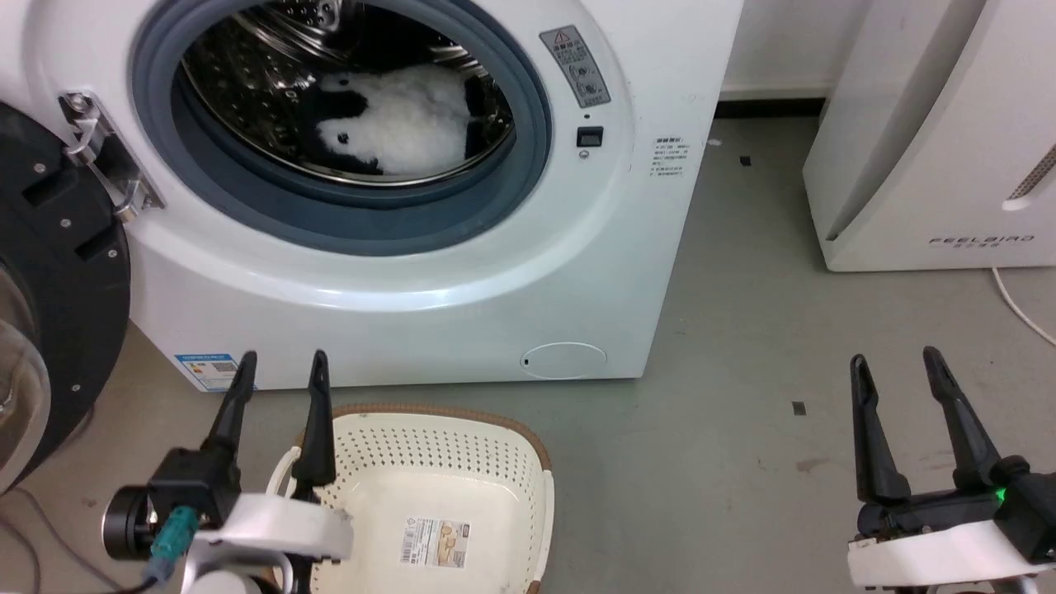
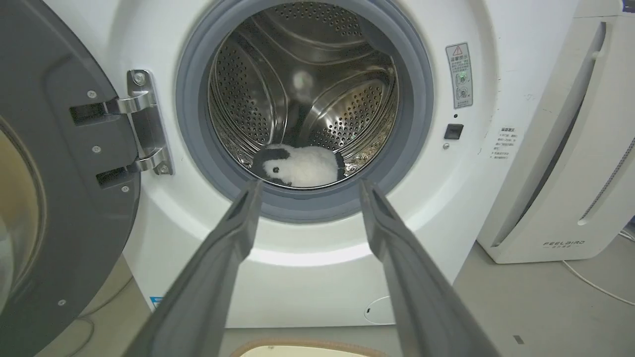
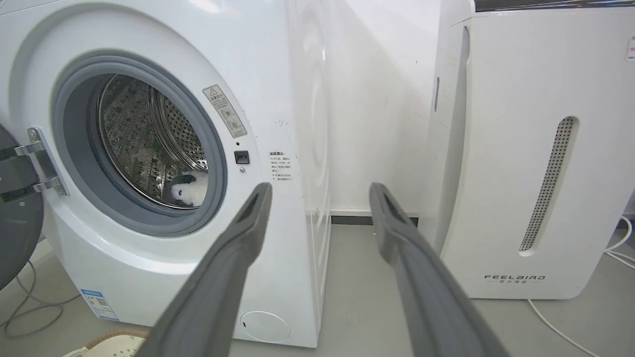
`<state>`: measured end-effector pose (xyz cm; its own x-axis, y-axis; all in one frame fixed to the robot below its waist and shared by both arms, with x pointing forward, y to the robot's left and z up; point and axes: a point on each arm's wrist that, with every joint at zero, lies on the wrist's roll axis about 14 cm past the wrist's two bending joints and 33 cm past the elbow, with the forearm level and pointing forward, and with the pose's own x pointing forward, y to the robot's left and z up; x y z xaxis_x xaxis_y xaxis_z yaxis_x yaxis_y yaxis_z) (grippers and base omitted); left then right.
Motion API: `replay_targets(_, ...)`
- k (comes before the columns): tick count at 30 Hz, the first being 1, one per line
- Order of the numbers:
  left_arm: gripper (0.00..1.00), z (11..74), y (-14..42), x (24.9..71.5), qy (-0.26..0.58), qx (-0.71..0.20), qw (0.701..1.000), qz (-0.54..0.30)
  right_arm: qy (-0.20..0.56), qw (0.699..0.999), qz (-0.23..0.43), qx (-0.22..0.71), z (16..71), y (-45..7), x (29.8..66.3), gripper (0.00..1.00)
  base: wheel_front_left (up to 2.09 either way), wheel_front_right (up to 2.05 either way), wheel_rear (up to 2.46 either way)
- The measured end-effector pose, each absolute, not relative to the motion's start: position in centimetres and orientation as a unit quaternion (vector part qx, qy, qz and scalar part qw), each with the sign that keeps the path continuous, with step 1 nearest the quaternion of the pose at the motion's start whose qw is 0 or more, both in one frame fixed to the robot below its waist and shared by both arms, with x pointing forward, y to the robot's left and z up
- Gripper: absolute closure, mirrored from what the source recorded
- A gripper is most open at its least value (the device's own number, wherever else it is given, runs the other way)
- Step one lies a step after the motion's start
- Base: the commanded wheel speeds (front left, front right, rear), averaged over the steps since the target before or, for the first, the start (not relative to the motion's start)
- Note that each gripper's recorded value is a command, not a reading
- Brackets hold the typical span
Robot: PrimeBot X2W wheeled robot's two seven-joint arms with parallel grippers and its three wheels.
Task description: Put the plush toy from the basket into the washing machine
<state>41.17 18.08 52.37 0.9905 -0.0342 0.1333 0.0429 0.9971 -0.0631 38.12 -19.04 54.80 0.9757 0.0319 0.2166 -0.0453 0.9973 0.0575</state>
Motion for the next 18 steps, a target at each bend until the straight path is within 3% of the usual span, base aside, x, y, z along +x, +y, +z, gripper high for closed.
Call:
replay_targets(14,0.0,50.1,17.9,38.0,-0.032,-0.041,0.999,-0.004,-0.105,0.993,0.031,0.035,54.7,-18.2,37.2,0.0,0.0,0.0,0.0)
replay_targets(15,1.0,50.1,17.9,37.9,-0.031,-0.042,0.999,-0.003,-0.104,0.993,0.032,0.035,54.6,-18.2,37.2,1.0,0.0,0.0,0.0)
replay_targets(18,1.0,50.1,17.9,37.9,-0.032,-0.042,0.999,-0.003,-0.104,0.993,0.032,0.035,54.6,-18.2,37.2,1.0,0.0,0.0,0.0)
